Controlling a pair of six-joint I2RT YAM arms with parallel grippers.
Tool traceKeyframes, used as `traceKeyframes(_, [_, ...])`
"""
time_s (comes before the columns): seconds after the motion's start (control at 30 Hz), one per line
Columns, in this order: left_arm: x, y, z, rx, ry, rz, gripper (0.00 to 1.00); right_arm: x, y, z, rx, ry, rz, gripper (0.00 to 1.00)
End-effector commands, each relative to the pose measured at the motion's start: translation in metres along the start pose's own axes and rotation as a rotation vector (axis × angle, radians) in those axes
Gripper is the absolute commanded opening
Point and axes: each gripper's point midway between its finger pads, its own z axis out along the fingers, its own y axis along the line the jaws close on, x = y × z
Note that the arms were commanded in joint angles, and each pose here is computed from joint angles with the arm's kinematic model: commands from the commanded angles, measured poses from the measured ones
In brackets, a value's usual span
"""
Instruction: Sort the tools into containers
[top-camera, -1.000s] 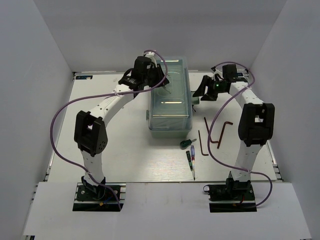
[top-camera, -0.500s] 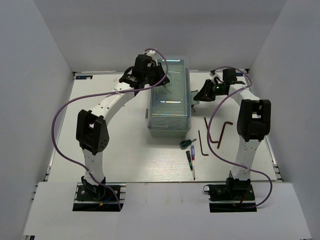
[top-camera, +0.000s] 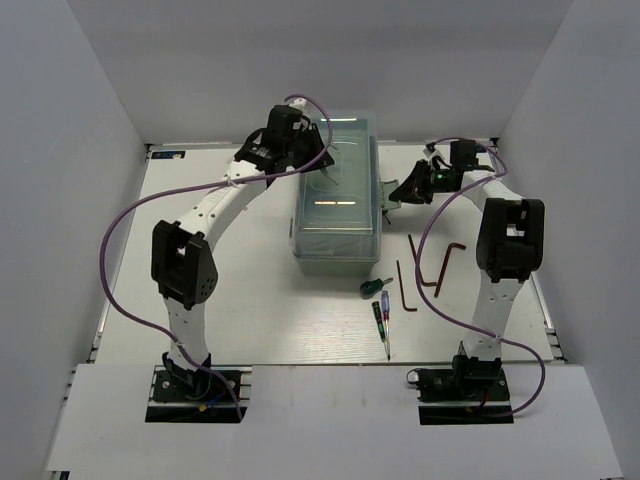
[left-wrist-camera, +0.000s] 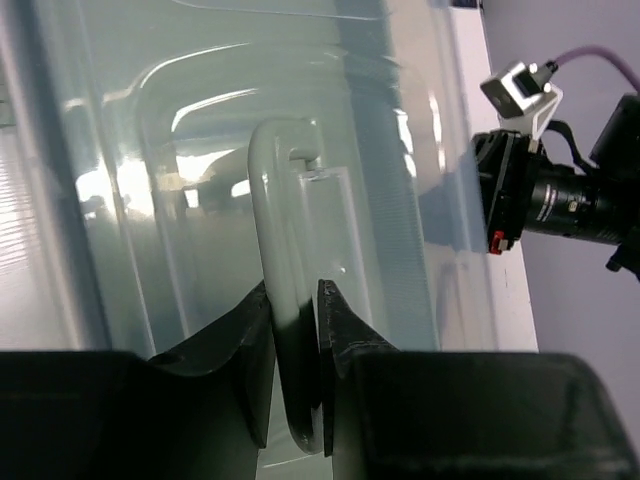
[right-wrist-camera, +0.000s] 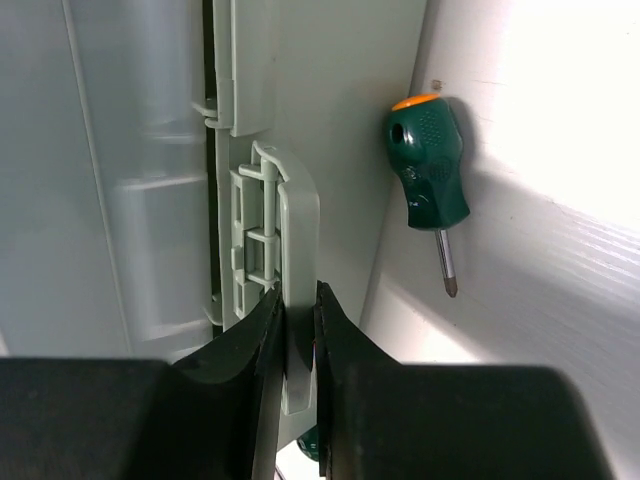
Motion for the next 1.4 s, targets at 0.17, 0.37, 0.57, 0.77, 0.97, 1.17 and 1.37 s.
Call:
traceKeyframes(0.17, [-0.095, 0.068, -0.124, -0.244, -0.261, -0.023, 0.0, -0.027, -0.009, -0.029, 0.057, -0.093, -0.102, 0.0])
traceKeyframes(0.37, [-0.076, 0.105, -0.139, -0.316, -0.231, -0.05, 0.0, -0.027, -0.011, -0.032, 0.056, -0.094, -0.097, 0.0])
traceKeyframes(0.57, [-0.054, 0.124, -0.143, -0.342, -0.202, -0.069, 0.0, -0.024, -0.009, -0.032, 0.039, -0.085, -0.087, 0.0])
traceKeyframes(0.77, [-0.049, 0.15, -0.153, -0.411, -0.191, -0.1, 0.32, -0.021, -0.005, -0.031, 0.019, -0.079, -0.082, 0.0])
traceKeyframes(0.97, [-0.064, 0.173, -0.185, -0.535, -0.233, -0.129, 0.79, -0.019, 0.004, -0.032, -0.029, -0.068, -0.076, 0.34])
traceKeyframes(1.17, [-0.081, 0.181, -0.226, -0.63, -0.301, -0.145, 0.85, -0.018, 0.011, -0.033, -0.061, -0.062, -0.077, 0.59])
traceKeyframes(1.37, [-0.088, 0.172, -0.263, -0.639, -0.369, -0.138, 0.85, -0.017, 0.019, -0.041, -0.084, -0.059, -0.095, 0.64])
